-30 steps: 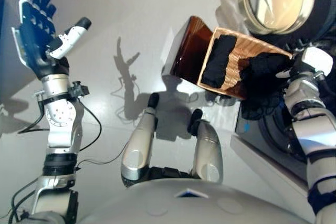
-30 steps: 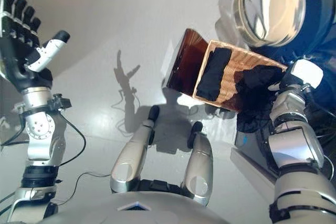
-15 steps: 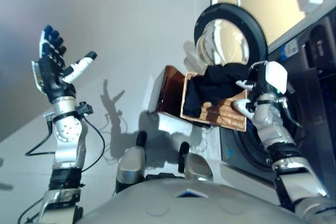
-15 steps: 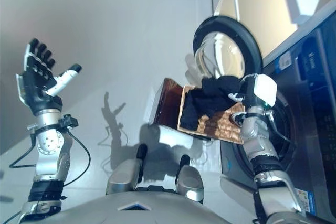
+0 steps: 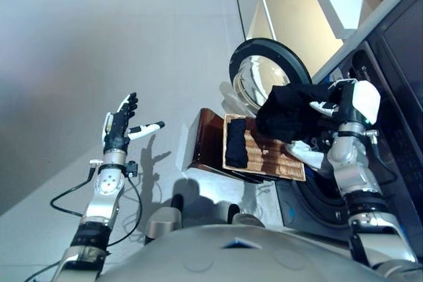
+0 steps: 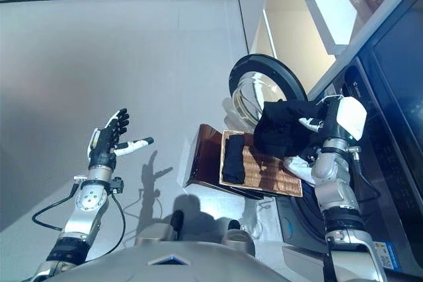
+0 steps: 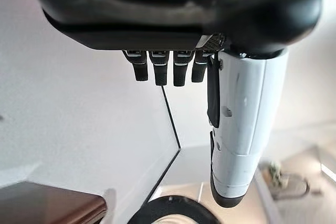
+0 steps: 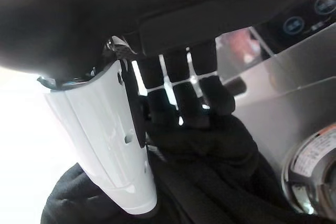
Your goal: Pick up the clothes and place them into the washing machine
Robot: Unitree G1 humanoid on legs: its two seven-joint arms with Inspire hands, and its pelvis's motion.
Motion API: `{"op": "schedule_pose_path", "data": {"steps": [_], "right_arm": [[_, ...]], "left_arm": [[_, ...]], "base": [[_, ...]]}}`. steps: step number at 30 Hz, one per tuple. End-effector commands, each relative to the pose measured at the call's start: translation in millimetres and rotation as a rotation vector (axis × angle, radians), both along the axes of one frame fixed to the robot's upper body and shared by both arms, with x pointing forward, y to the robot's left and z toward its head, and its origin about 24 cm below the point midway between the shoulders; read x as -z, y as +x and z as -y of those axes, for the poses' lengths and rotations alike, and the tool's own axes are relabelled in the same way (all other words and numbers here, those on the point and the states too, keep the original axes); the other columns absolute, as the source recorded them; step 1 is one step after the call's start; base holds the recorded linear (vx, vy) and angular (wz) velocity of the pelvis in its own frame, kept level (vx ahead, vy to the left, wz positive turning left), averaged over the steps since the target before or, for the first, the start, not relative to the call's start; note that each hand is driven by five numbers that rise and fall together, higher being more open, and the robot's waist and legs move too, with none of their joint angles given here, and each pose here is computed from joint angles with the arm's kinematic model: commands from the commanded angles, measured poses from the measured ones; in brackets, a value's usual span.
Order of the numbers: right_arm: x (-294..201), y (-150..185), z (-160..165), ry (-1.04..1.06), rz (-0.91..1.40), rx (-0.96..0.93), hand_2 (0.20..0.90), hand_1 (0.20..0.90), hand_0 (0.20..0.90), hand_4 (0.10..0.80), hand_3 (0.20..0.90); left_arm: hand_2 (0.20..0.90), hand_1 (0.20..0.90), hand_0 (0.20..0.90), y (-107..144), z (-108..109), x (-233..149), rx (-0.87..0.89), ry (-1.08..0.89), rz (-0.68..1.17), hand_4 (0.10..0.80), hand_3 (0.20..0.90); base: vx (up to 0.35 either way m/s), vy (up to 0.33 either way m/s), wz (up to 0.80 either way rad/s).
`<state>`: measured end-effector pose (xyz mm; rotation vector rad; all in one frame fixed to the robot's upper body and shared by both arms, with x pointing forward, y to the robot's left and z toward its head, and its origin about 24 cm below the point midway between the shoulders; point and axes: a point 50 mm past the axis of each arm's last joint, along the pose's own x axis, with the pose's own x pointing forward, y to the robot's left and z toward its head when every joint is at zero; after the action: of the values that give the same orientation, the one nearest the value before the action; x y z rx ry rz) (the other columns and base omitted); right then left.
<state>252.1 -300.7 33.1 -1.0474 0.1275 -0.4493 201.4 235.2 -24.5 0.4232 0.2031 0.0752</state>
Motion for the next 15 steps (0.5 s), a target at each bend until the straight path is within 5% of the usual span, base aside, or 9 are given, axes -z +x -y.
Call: {"op": "schedule_pose_path", "data": {"steps": [1, 15], "right_arm": [[-79.2, 22.6, -4.0, -0.068, 0.36, -0.118, 0.2, 0.2, 0.2, 0.3, 0.2], [-116.7, 35.7, -56.7, 0.153, 0.573, -0.363, 0.2, 0.2, 0.2, 0.3, 0.2]], "left_arm": [[0.9, 0.9, 0.9, 28.5, 5.4, -34.0, 0.136, 0.121, 0.196, 0.8, 0.9], [0.9, 0.9, 0.9, 57.7, 33.8, -59.5, 0.32, 0.185, 0.307, 0.8, 0.9]], "base": [[0.018, 0.024, -0.04], [0.009, 0.006, -0.04]]}}
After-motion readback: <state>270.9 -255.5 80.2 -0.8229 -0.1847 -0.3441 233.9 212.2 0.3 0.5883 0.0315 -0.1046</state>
